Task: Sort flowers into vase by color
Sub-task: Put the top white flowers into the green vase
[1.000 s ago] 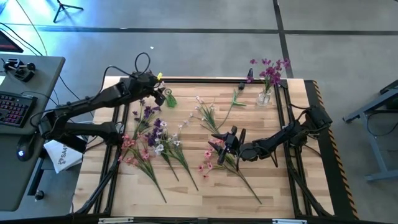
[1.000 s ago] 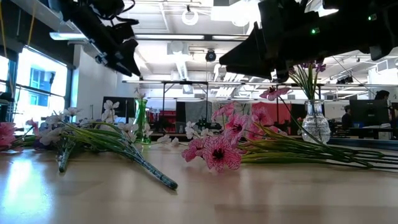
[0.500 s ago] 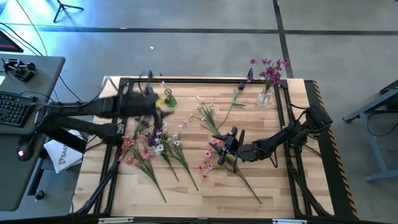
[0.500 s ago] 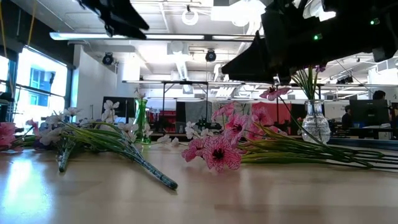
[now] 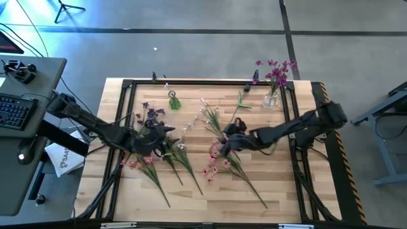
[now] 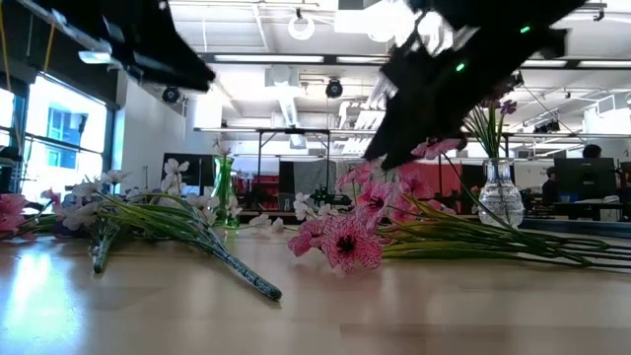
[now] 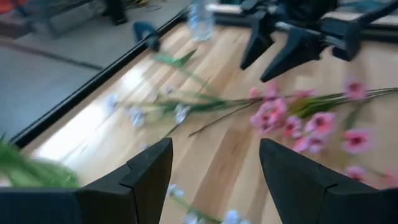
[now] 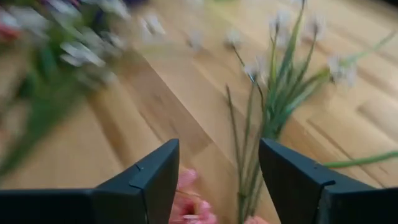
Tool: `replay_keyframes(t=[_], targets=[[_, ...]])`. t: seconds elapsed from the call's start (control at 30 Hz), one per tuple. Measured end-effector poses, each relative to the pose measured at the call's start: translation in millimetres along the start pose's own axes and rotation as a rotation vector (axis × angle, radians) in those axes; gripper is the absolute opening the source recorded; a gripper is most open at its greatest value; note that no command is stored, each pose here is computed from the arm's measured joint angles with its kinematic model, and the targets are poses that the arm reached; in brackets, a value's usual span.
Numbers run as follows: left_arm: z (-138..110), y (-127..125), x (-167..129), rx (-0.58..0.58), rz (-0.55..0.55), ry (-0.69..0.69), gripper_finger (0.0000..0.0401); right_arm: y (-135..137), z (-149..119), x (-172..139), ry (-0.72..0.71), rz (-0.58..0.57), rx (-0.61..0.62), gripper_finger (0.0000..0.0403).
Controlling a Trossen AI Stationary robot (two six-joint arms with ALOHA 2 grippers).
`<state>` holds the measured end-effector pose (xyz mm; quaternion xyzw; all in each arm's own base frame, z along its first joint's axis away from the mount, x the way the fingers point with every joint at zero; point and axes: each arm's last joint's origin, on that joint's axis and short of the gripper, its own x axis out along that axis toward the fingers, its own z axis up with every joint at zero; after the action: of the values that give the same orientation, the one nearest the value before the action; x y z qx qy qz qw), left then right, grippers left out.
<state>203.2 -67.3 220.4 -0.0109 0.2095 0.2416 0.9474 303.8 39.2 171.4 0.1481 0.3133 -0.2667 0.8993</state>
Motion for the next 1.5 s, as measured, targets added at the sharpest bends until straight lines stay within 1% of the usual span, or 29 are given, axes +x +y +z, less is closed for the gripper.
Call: replay_keyframes(t=[0.07,0.13,0.3,0.43,0.57,0.63,0.67,0.73,0.83,1.0,1.07,1.13,1.27,1.33,1.43,1.5], targets=[[-10,1,5,-0.009,0.032,0.019,0.0229,-2,5,17,0.065,-0.023,0.002,0.0219],[-14,1,10,-0.026,0.050,0.028,0.0229,-6,8,34,0.134,-0.037,0.009,0.0217],[-19,2,17,-0.032,0.076,0.047,0.0229,-18,13,69,0.247,-0.080,0.018,0.0190],[-20,1,19,-0.024,0.078,0.047,0.0229,-26,14,81,0.297,-0.097,0.005,0.0140],[-20,0,20,-0.019,0.077,0.046,0.0229,-31,15,84,0.312,-0.077,-0.003,0.0062],[-20,0,20,-0.010,0.078,0.047,0.0229,-32,13,84,0.314,-0.087,-0.020,0.0021],[-20,0,20,-0.010,0.078,0.047,0.0229,-33,12,83,0.309,-0.093,-0.022,0.0012],[-21,0,20,-0.001,0.078,0.050,0.0229,-32,11,80,0.275,-0.101,-0.019,0.0012],[-21,0,20,0.003,0.077,0.049,0.0229,-28,13,71,0.156,-0.092,-0.002,0.0006],[-20,-1,20,0.011,0.068,0.042,0.0229,-28,15,45,-0.032,0.011,0.049,0.0004],[-18,-3,21,0.023,0.047,0.036,0.0229,-28,17,32,-0.134,0.058,0.052,0.0003],[-17,-6,23,0.044,0.010,0.024,0.0229,-27,21,17,-0.269,0.101,0.050,0.0003],[-13,-21,32,0.119,-0.097,-0.042,0.0229,-22,29,-13,-0.563,0.234,0.029,0.0002],[-11,-30,39,0.156,-0.143,-0.100,0.0229,-17,31,-26,-0.696,0.330,0.005,0.0002],[-8,-43,50,0.184,-0.197,-0.216,0.0229,-7,31,-39,-0.846,0.480,-0.067,0.0002],[-6,-49,58,0.189,-0.239,-0.292,0.0229,0,29,-43,-0.915,0.544,-0.117,0.0002]])
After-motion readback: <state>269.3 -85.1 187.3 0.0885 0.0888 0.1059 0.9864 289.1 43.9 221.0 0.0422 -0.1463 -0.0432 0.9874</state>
